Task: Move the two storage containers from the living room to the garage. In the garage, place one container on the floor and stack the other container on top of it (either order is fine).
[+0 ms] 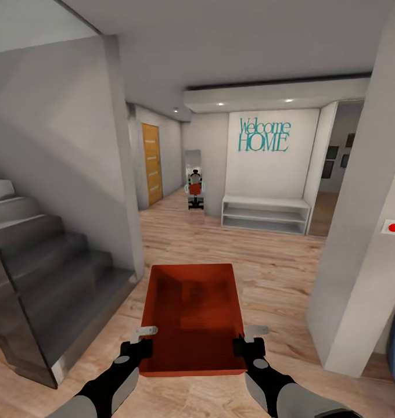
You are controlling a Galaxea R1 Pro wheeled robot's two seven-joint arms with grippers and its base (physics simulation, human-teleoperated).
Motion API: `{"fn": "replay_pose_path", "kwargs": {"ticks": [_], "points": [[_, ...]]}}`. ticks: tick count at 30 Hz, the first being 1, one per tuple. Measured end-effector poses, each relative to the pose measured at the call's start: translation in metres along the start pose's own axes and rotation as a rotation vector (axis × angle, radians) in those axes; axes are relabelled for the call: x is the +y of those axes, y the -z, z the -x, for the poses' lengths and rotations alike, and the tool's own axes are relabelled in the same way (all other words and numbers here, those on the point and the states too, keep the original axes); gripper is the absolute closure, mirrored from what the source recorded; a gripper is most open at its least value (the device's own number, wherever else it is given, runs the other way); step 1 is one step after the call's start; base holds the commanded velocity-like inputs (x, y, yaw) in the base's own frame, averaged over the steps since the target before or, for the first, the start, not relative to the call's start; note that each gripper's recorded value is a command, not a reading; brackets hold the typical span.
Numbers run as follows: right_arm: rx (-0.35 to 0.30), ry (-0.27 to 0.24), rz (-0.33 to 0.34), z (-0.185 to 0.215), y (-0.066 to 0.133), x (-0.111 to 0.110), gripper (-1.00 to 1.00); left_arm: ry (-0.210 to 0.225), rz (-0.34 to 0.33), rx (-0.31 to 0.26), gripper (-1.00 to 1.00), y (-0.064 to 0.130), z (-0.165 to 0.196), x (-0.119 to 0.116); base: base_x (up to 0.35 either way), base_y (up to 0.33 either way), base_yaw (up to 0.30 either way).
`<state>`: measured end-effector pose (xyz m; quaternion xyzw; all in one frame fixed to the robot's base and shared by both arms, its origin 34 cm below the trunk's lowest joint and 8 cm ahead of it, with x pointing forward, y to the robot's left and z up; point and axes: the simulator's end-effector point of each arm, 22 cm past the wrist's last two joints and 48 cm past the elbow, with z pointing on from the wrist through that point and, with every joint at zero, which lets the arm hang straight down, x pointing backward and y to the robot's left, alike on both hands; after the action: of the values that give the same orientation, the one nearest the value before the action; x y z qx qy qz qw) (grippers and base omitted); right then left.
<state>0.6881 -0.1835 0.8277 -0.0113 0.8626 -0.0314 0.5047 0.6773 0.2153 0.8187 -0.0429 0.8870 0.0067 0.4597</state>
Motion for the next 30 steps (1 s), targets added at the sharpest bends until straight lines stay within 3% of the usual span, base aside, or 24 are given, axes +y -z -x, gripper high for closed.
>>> {"fn": "replay_pose_path", "kwargs": {"ticks": [30], "points": [[-0.001,0.001,-0.001,0.0004,0.0001,0.0005,1.00,0.001,-0.001,-0.001,1.00,-0.0001,0.0001,0.0005,0.322,0.000,0.000]]}}
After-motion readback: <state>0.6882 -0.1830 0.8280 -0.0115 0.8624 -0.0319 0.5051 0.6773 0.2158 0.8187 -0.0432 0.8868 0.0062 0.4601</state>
